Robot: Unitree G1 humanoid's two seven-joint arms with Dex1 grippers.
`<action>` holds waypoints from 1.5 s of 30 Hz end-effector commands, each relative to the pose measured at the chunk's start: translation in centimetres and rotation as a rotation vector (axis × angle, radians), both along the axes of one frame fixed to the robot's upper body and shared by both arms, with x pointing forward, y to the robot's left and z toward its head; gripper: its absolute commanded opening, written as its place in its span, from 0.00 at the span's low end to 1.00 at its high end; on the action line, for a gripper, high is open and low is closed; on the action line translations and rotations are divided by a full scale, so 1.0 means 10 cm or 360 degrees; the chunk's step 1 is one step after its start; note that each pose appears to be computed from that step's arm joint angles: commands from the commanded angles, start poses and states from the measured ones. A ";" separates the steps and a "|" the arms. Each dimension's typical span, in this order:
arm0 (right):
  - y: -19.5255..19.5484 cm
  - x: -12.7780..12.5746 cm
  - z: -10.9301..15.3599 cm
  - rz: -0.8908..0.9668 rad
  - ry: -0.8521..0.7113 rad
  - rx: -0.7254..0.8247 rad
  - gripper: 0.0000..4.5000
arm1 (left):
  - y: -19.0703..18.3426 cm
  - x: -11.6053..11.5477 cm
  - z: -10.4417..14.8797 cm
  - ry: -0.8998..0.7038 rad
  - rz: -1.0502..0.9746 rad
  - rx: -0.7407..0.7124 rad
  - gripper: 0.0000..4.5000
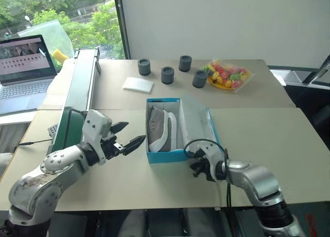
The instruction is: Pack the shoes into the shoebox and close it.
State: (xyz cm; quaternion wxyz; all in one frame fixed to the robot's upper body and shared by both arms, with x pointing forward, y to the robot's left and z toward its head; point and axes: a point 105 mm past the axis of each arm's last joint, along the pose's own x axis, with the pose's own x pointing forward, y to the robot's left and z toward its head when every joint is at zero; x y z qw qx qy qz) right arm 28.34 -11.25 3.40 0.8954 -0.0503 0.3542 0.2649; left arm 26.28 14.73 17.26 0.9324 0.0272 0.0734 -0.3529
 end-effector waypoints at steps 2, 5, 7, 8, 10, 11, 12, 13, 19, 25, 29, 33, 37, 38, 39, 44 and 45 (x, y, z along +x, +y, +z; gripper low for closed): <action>-0.40 0.25 -0.03 -0.0636 -0.0221 -0.0030 0.00 | -0.02 0.01 0.10 -0.0054 -0.0049 0.0018 0.96; -0.40 0.35 0.10 -0.0994 -0.0331 0.0390 0.00 | -0.03 0.02 0.11 -0.0052 -0.0073 0.0027 0.96; -0.43 0.37 0.09 -0.1134 -0.0332 0.0548 0.00 | -0.03 0.02 0.11 -0.0048 -0.0083 0.0031 0.96; -0.43 0.39 0.07 -0.1206 -0.0319 0.0660 0.00 | -0.03 0.02 0.11 -0.0048 -0.0088 0.0032 0.96; -0.43 0.41 0.06 -0.1286 -0.0303 0.0823 0.00 | -0.02 0.02 0.12 -0.0048 -0.0093 0.0036 0.96; -0.43 0.42 0.05 -0.1308 -0.0299 0.0879 0.00 | -0.02 0.02 0.12 -0.0048 -0.0095 0.0038 0.96; -0.40 0.46 0.08 -0.1332 -0.0285 0.1031 0.00 | -0.02 0.03 0.13 -0.0050 -0.0096 0.0040 0.96; -0.35 0.50 0.13 -0.1341 -0.0261 0.1216 0.00 | -0.02 0.03 0.13 -0.0051 -0.0097 0.0043 0.96; -0.18 0.73 0.75 -0.1155 -0.0361 0.2024 0.00 | 0.00 0.03 0.14 -0.0054 -0.0085 0.0056 0.96; 0.13 0.64 1.62 -0.0421 -0.0675 0.2156 0.00 | 0.01 0.01 0.14 -0.0053 -0.0068 0.0060 0.96; 0.33 0.41 1.90 0.0086 -0.0802 0.1946 0.00 | -0.01 -0.01 0.13 -0.0054 -0.0064 0.0053 0.96; 0.63 0.13 1.89 0.0672 -0.0792 0.1471 0.00 | -0.02 -0.04 0.13 -0.0057 -0.0049 0.0043 0.96; 0.72 0.36 1.83 0.0690 -0.0852 0.1103 0.00 | -0.02 -0.05 0.12 -0.0057 -0.0038 0.0037 0.96; 0.78 0.48 1.82 0.0671 -0.0890 0.0976 0.00 | -0.02 -0.06 0.12 -0.0058 -0.0034 0.0036 0.96; 0.84 0.58 1.83 0.0652 -0.0918 0.0894 0.00 | -0.02 -0.06 0.12 -0.0058 -0.0031 0.0033 0.96; 1.08 1.05 1.66 0.0549 -0.1007 0.0525 0.00 | -0.04 -0.08 0.12 -0.0058 -0.0024 0.0022 0.96; 1.10 1.10 1.59 0.0552 -0.1011 0.0443 0.00 | -0.04 -0.08 0.12 -0.0059 -0.0023 0.0020 0.96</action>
